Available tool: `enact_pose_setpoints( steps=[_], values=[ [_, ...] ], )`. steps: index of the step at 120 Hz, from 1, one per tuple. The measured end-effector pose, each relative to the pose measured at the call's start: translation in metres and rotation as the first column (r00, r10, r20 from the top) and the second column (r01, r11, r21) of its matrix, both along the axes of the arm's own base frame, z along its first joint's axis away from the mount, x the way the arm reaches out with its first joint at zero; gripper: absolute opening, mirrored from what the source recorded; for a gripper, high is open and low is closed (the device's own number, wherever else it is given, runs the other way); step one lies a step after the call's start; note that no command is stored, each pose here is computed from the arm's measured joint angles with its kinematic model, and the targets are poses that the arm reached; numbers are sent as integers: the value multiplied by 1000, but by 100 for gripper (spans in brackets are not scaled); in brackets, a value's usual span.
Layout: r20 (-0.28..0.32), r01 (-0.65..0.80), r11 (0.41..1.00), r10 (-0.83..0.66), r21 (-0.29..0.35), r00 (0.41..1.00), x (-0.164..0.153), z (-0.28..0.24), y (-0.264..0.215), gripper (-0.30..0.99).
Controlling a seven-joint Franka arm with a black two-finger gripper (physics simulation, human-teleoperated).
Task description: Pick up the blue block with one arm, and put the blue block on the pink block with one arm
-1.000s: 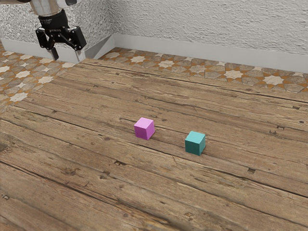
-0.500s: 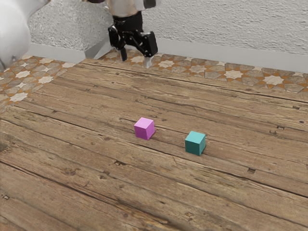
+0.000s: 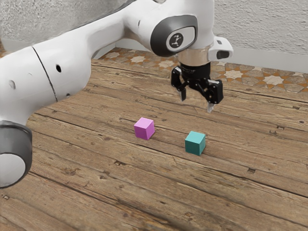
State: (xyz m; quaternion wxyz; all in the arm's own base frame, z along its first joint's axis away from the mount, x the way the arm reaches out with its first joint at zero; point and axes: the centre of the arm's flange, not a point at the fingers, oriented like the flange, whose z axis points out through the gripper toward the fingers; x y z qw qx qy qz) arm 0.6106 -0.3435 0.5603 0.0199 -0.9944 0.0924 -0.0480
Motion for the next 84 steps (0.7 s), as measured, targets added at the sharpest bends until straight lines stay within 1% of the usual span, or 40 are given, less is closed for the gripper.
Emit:
enact_pose_setpoints(
  steps=[16,25,33,41,48,53,58,69,75,84],
  values=[
    [4,-37,999,37,-34,999,18,-37,-10,69],
    [7,-34,998,35,-50,999,18,-50,-25,69],
    [-16,-69,994,68,-80,998,27,-66,-20,69],
    [-32,-107,990,104,-92,994,38,-82,-12,69],
    [-23,-145,985,143,-94,989,50,-89,1,69],
    [1,-149,984,149,-102,989,59,-100,3,69],
    [33,-133,984,137,-119,990,66,-110,0,69],
    [63,-125,979,137,-163,989,76,-114,4,69],
    [68,-135,977,148,-165,987,80,-113,13,69],
    [47,-141,978,150,-152,988,81,-117,19,69]
  ],
)
